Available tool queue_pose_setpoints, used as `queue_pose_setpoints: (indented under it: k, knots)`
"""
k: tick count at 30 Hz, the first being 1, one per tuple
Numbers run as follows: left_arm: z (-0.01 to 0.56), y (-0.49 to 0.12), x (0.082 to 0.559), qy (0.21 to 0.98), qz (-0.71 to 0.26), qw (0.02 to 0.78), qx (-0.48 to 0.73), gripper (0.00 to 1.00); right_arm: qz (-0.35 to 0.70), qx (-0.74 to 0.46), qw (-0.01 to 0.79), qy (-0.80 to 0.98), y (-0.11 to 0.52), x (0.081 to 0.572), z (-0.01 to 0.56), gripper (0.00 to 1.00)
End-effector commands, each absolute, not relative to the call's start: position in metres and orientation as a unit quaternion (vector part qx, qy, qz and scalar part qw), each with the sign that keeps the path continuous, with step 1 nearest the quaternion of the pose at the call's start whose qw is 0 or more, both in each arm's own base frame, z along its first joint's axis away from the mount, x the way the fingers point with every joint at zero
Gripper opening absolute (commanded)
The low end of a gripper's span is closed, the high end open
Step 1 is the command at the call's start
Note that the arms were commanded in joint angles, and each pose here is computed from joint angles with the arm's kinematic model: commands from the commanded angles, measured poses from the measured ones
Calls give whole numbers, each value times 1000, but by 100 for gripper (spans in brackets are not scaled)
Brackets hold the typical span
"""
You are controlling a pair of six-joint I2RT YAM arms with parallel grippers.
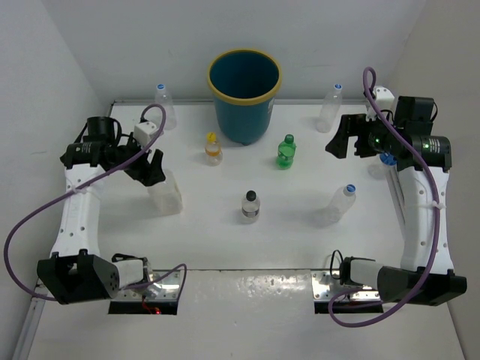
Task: Put the plastic bottles in the bin
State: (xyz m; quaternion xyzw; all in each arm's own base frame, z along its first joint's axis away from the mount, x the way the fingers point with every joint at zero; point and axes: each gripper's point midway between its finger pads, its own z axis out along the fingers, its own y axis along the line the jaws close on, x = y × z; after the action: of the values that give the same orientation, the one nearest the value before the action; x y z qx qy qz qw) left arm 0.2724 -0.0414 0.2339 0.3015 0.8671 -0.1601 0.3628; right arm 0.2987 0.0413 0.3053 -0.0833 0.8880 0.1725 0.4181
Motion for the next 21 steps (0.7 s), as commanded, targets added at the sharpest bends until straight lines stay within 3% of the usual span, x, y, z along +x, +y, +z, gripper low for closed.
queue_pose_setpoints:
  k: [1, 11, 21]
  knots:
    - [234, -46, 278, 858, -162, 372, 315, 74, 176, -95, 422, 884, 44, 299, 308, 100]
    - [218, -46, 279, 864, -161, 359, 315, 55, 178, -93, 420, 885, 44, 301, 306, 100]
    - [224, -44, 291, 868, -159, 362, 301, 14, 178, -92, 418, 886, 45, 300, 304, 99]
